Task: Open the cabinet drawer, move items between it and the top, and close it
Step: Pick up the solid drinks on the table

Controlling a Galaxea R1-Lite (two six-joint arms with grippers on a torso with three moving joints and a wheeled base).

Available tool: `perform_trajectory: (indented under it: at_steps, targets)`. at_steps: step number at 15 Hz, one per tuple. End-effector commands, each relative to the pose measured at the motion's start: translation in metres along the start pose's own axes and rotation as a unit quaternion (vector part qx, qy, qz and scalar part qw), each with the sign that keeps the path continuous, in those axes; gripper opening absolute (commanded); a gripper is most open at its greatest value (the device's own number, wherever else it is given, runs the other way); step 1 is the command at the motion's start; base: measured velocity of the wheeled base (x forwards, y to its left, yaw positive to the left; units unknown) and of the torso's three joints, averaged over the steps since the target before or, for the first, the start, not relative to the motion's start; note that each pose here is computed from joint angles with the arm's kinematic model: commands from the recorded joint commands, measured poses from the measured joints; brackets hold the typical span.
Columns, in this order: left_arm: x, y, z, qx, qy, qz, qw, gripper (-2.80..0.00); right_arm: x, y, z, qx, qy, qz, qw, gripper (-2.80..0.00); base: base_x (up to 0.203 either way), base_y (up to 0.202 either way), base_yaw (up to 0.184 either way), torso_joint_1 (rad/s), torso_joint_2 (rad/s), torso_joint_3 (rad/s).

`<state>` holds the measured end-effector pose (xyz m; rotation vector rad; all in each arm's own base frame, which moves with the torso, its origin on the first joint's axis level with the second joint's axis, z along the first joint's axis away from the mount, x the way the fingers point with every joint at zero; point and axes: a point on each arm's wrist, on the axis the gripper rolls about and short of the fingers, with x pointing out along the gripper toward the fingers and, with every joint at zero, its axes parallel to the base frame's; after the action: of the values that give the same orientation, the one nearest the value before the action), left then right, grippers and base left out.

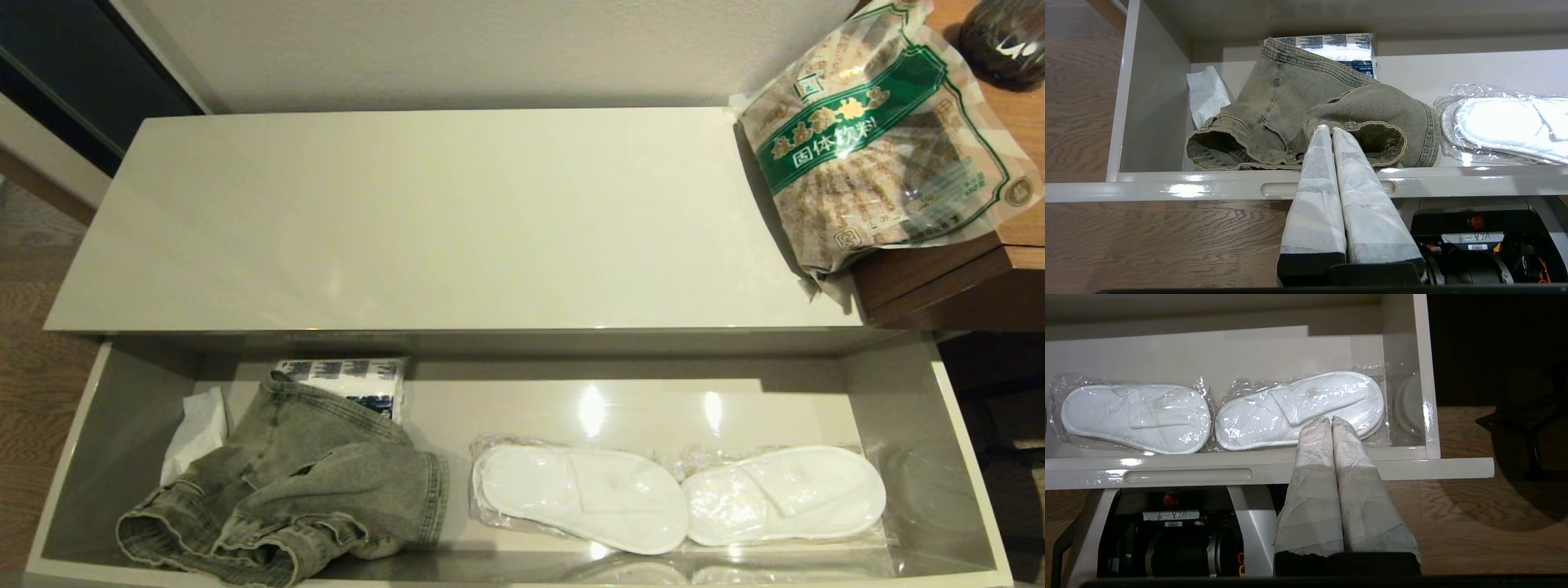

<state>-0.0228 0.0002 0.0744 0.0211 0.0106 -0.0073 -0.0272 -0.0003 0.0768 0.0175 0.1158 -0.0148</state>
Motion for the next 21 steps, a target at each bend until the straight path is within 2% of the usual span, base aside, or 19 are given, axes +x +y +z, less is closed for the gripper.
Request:
perform_trajectory:
  at_steps: [1,21]
  targets:
    - [0.0001,0.0000,0.0000,0.000,0.001,0.000,1.0000,-2.80,0.0002,0.0000,-0.0003,0.000,0.002,0.000,1.000,-2.80,0.000,0.000,0.000,0.000,0.00,0.000]
    - [0.0001,0.0000,0.0000,0.000,0.001,0.000,1.0000,-2.80,-0.0003,0.0002,-0.0004,-0.007,0.006,0.005,1.000,-2.80,0.000,0.000,0.000,0.000,0.00,0.000]
